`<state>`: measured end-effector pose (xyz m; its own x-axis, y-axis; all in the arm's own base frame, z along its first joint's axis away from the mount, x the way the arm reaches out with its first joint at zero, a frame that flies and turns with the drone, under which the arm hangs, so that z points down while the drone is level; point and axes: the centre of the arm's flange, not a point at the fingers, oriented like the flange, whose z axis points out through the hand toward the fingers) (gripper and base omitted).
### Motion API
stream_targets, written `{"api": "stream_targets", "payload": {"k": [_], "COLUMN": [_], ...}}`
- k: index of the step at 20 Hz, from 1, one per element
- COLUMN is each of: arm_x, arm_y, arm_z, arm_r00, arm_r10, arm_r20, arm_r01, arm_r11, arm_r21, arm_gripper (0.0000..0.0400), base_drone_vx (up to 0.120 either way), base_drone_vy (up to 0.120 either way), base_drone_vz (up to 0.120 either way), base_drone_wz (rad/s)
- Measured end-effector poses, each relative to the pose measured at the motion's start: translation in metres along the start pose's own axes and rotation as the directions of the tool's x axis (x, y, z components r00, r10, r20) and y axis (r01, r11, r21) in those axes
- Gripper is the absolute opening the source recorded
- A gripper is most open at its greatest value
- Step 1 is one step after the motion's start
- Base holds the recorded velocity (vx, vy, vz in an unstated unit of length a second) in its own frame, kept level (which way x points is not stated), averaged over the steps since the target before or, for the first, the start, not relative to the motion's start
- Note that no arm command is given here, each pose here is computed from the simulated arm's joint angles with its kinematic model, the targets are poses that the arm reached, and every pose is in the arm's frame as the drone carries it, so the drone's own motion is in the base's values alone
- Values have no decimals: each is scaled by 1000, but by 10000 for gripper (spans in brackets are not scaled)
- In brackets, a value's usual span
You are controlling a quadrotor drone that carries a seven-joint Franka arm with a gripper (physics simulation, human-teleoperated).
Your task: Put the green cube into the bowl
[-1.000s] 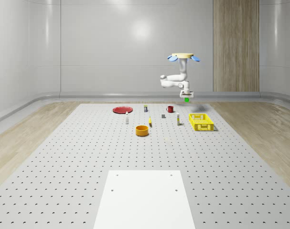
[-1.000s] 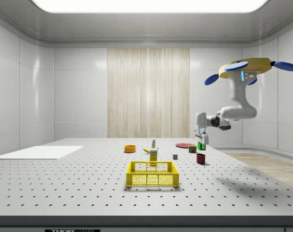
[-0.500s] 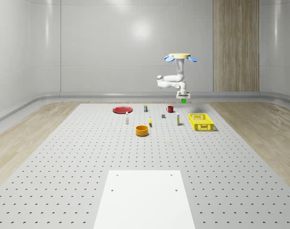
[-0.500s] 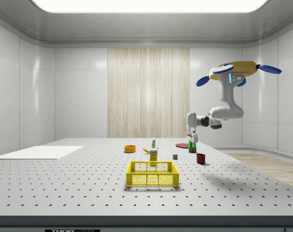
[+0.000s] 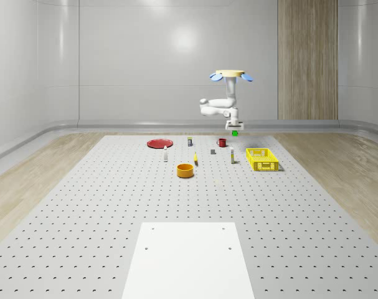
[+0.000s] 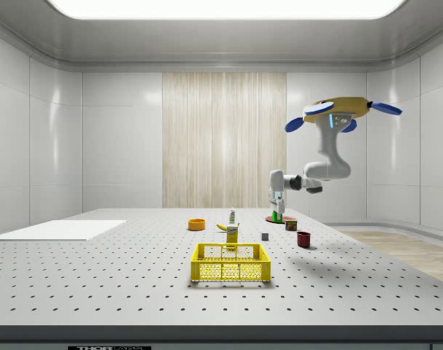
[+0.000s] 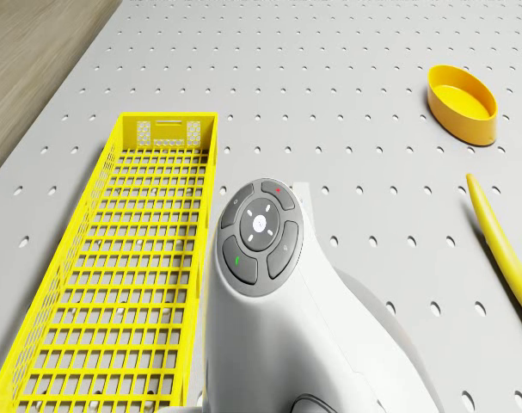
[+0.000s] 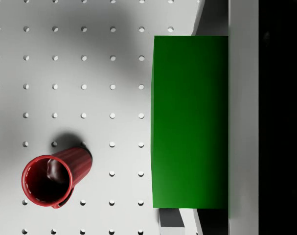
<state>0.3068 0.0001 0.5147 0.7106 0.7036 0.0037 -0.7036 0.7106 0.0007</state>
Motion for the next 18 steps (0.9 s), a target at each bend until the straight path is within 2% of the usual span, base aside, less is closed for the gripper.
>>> {"api": "stream_targets", "payload": {"k": [18], "arm_x": [0], "arm_y": [0], "arm_z": [0], "arm_r00": [1000], "arm_r10": [0], "arm_r20": [0], "arm_r01": [0], "arm_r11": [1000], "arm_r21": [0], "arm_gripper": [250], "base_drone_vx": [120], "base_drone_vy": [-120], "base_drone_vz": [0], "base_drone_wz": [0]}}
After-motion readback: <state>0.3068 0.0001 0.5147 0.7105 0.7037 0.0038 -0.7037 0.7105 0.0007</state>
